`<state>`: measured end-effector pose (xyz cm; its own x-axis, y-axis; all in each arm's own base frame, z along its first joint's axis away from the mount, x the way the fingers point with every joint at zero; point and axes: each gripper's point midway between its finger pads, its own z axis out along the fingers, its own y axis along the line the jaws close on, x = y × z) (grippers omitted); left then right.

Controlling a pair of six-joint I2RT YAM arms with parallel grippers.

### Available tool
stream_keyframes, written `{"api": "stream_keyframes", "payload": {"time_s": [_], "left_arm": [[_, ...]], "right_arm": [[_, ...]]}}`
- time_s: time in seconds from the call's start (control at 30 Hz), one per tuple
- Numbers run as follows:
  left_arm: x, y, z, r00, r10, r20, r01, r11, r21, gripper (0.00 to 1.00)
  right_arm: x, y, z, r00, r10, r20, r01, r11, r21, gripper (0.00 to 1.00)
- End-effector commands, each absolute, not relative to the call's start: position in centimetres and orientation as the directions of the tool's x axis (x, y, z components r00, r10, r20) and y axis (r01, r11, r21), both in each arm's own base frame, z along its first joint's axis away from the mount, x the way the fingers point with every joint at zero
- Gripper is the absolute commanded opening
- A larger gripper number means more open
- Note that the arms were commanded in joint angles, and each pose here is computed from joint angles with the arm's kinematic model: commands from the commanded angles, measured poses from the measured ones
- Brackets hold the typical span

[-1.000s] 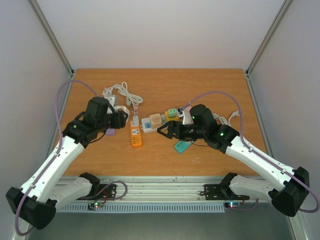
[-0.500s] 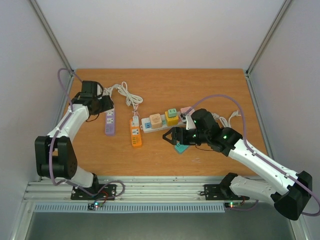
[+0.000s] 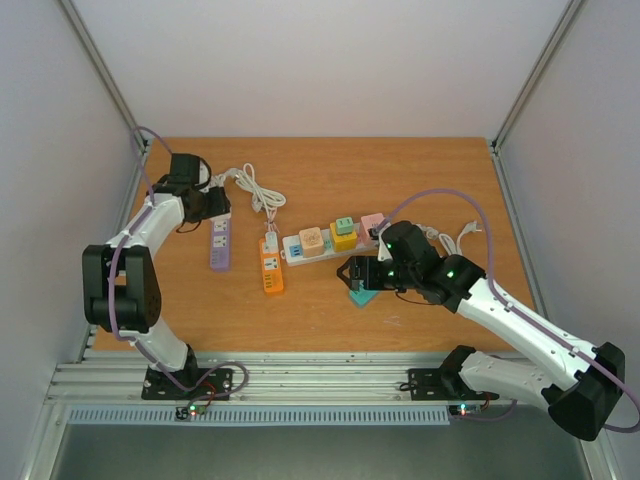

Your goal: Insert the plug

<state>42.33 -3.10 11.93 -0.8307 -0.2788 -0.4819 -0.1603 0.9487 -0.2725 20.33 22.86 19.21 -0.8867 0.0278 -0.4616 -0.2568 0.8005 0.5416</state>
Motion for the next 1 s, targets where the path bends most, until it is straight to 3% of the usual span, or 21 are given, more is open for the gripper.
{"api": "stream_keyframes", "payload": {"time_s": [0.0,0.3,0.97], "left_arm": [[42.6,-2.8,12.6,-0.823,-0.256,-0.508,-0.141,0.957,-0.254,0.31],[41.6,-2.9,11.7,-0.842,-0.269,-0.468,-0.16,0.952,-0.26,0.31],[40.7,-2.5,9.6,-0.869,-0.251,-0.427,-0.168,0.96,-0.222,0.3]], "right_arm": [[22.3,21.8,18.8,-0.864,0.047,-0.501,-0.216,0.864,0.454,0.9],[24.6,18.1,17.6,-0.814,0.12,-0.569,-0.062,0.955,0.29,0.88],[24.3,18.5,15.5,-0.842,0.11,-0.529,-0.058,0.955,0.29,0.88]]}}
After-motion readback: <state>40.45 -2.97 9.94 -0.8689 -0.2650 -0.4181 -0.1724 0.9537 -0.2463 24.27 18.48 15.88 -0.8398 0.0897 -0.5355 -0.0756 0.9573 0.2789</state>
